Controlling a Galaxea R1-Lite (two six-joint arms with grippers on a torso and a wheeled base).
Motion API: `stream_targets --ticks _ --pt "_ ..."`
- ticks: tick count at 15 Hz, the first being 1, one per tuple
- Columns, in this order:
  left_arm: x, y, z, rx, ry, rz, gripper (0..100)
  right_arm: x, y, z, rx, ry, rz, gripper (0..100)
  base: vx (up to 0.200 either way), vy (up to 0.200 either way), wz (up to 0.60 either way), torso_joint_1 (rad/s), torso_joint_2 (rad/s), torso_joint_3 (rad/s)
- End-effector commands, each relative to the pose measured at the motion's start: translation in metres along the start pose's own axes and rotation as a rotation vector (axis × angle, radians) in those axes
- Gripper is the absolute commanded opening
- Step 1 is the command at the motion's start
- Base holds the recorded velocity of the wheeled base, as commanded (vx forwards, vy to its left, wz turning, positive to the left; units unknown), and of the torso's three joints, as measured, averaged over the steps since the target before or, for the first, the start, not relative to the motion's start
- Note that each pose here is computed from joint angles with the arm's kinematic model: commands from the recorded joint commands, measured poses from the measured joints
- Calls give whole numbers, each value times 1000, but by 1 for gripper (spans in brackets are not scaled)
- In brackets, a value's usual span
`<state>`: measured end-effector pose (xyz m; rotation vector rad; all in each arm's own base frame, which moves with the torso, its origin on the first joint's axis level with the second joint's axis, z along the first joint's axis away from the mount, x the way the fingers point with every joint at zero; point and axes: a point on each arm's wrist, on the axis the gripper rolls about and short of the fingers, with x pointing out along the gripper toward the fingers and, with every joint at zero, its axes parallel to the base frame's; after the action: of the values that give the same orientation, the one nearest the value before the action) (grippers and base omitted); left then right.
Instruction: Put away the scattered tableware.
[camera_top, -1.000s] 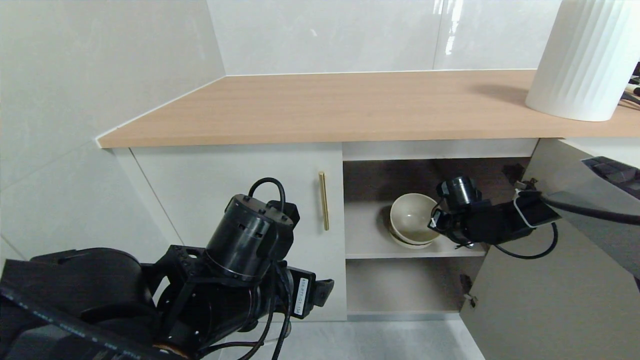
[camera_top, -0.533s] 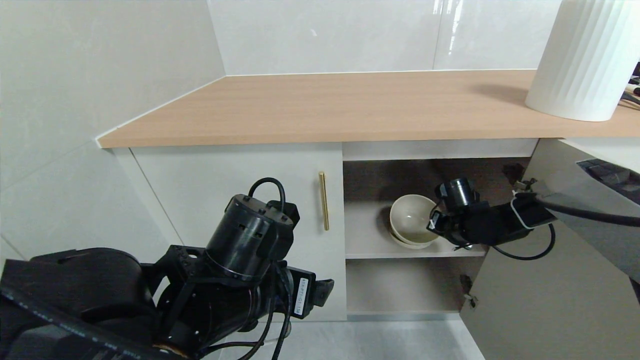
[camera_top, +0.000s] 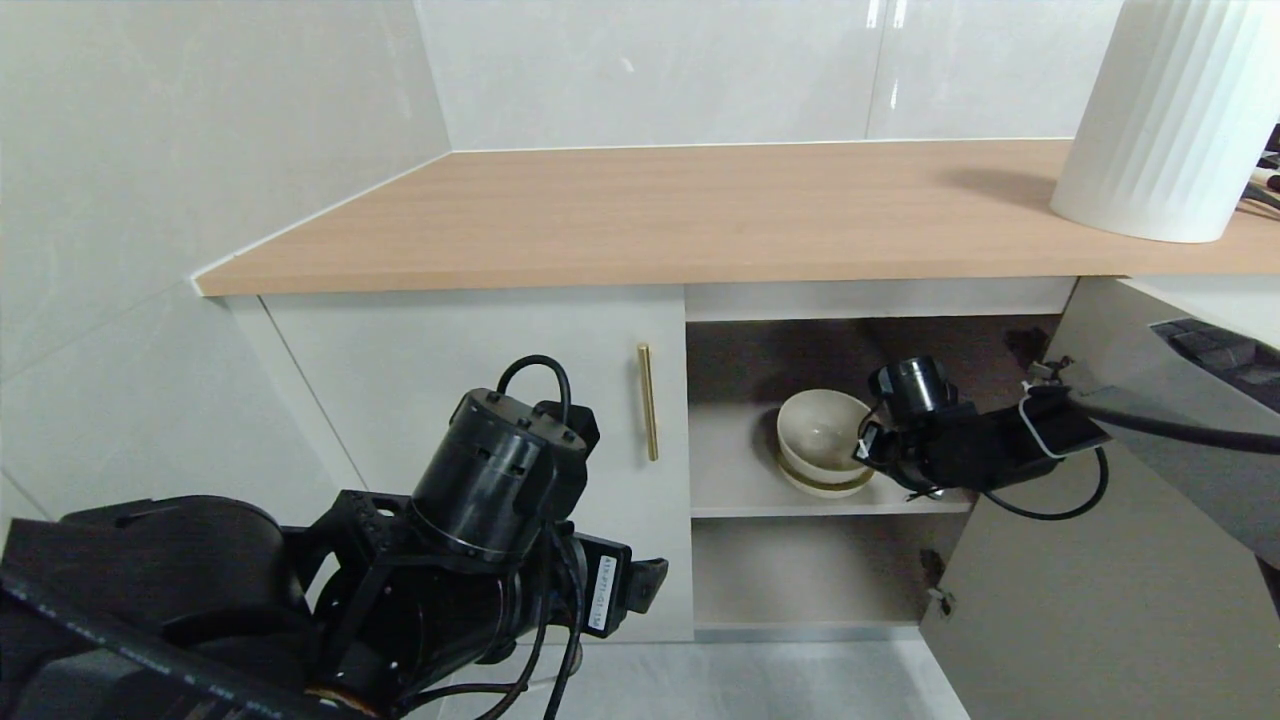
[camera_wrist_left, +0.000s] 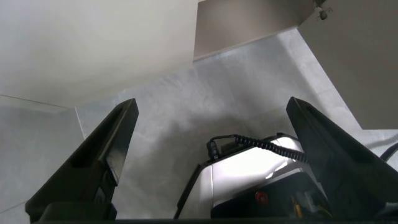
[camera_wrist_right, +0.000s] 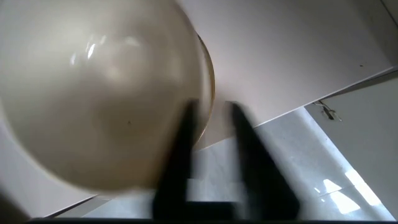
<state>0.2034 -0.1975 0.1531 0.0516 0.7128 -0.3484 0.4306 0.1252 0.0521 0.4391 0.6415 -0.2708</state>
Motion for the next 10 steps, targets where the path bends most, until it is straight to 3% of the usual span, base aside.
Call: stream_targets --ticks 1,7,10 --pt "0 0 0 -1 0 1 100 0 0 -1 -1 1 0 100 0 0 0 0 0 0" --pt "-3 1 2 -7 -11 1 100 -14 5 3 -6 0 22 100 0 0 0 0 0 0" --pt "-25 19 11 -93 -84 20 100 -71 5 5 -44 71 85 100 0 0 0 0 0 0"
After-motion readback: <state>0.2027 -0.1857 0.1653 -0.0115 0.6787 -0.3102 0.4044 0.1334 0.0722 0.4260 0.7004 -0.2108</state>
